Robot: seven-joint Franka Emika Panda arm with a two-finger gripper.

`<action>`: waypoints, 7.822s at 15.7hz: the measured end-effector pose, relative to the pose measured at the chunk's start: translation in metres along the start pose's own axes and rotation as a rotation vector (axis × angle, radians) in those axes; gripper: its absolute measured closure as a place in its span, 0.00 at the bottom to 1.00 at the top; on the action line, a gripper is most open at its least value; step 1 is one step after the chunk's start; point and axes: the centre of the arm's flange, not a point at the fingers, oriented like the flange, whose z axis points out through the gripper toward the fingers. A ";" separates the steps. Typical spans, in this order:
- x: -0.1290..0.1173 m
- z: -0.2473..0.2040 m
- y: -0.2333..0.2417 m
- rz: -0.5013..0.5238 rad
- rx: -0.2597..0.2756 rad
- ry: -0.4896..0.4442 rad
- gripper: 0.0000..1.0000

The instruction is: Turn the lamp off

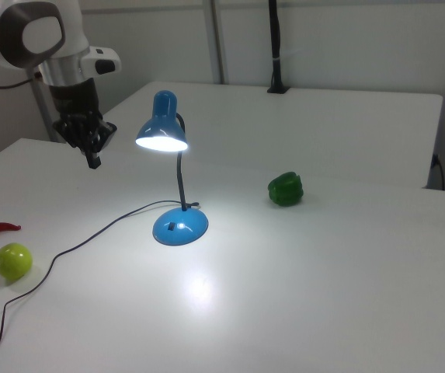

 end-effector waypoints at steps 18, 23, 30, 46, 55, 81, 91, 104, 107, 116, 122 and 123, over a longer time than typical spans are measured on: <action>0.023 0.122 0.010 -0.032 -0.026 0.143 0.99; 0.035 0.148 0.014 -0.028 -0.033 0.194 0.99; 0.053 0.184 0.024 -0.017 -0.044 0.255 0.99; 0.069 0.243 0.030 -0.014 -0.053 0.289 0.99; 0.072 0.248 0.030 -0.015 -0.056 0.309 0.99; 0.076 0.268 0.033 -0.032 -0.074 0.330 0.99; 0.059 0.259 0.037 -0.030 -0.072 0.187 0.99; 0.002 0.142 0.028 -0.030 -0.060 -0.069 0.33; -0.004 0.113 0.024 -0.005 -0.061 -0.056 0.02; -0.014 0.009 -0.002 0.161 -0.065 -0.038 0.00; -0.011 -0.011 -0.023 0.193 -0.061 0.005 0.00; -0.011 -0.011 -0.024 0.179 -0.061 0.006 0.00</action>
